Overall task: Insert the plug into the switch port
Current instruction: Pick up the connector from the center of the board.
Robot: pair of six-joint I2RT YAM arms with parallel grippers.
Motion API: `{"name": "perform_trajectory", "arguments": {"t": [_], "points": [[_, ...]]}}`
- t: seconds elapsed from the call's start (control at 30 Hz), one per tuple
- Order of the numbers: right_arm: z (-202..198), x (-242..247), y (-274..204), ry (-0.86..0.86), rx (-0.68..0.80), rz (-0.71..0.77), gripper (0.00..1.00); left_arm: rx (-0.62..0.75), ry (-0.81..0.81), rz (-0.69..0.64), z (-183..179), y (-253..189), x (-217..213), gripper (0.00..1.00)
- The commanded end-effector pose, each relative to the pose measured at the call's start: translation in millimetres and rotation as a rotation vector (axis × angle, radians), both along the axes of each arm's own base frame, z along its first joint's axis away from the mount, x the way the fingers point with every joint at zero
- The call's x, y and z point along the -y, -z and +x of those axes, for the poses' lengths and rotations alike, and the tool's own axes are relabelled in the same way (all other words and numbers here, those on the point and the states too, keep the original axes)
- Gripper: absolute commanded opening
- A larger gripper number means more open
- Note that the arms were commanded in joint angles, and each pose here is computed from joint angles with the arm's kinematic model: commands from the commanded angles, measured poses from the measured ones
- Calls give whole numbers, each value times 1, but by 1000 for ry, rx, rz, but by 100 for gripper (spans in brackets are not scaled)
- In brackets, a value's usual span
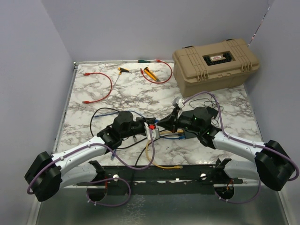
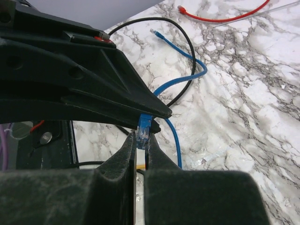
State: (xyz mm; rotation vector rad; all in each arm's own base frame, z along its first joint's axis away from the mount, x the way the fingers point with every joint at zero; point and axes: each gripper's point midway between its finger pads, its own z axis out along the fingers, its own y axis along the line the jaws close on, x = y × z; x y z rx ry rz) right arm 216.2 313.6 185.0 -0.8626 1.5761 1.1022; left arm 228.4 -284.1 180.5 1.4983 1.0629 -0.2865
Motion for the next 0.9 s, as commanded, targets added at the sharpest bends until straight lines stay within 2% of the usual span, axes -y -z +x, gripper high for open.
{"name": "perform_trajectory", "arguments": {"t": [0.0, 0.17, 0.27, 0.47, 0.63, 0.87], "points": [[-2, 5, -6, -6, 129, 17, 5, -69, 0, -21, -1, -14, 8, 0], [-6, 12, -5, -19, 228, -6, 24, -169, -18, 7, 0, -12, 12, 0], [-10, 16, -2, -58, 346, -50, 37, -245, -16, 28, -3, -10, 16, 0], [-4, 31, 2, 12, 464, -90, 46, -387, 12, 108, -11, 2, 23, 0], [4, 41, -2, 94, 461, -96, 51, -533, -80, 136, -1, 13, 27, 0], [26, 63, 1, 328, 293, -67, 64, -824, -205, 156, 18, 30, 37, 0]]}}
